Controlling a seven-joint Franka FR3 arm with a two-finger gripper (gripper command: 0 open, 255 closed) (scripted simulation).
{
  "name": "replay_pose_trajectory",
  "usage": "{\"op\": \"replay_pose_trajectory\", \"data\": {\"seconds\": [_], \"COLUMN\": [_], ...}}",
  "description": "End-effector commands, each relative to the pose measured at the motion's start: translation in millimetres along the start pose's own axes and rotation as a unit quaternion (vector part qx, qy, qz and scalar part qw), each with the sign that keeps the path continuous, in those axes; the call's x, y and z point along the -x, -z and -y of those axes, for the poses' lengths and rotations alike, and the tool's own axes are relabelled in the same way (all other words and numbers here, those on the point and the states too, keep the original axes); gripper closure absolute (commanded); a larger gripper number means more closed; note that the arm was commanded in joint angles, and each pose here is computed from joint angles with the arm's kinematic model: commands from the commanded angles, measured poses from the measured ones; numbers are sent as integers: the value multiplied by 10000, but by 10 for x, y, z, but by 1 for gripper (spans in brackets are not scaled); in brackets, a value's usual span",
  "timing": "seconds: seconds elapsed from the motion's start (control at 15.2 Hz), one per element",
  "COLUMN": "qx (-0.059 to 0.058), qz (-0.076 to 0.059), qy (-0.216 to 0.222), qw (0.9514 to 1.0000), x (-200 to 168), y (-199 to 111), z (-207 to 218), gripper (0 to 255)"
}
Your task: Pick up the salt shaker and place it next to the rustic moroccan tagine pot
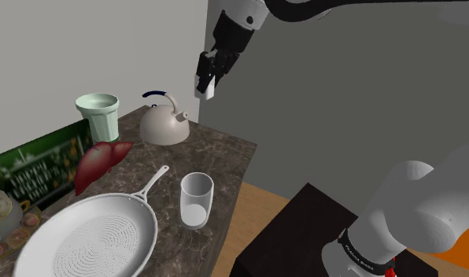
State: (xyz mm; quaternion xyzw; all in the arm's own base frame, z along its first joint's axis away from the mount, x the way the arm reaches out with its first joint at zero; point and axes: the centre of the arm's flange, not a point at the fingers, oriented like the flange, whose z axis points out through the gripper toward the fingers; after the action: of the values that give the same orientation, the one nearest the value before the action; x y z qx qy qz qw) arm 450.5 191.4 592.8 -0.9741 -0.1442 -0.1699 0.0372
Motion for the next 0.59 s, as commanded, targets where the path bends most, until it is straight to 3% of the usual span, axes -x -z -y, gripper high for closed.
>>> {"op": "replay_pose_trajectory", "data": {"seconds": [0.0, 0.53], "qx": [1, 1], "qz": [2, 2], "qy": [0, 0], "qw": [10000, 10000], "x": [-33, -178], "y": [100, 497], "z": [7, 17], "gripper": [255, 255]}}
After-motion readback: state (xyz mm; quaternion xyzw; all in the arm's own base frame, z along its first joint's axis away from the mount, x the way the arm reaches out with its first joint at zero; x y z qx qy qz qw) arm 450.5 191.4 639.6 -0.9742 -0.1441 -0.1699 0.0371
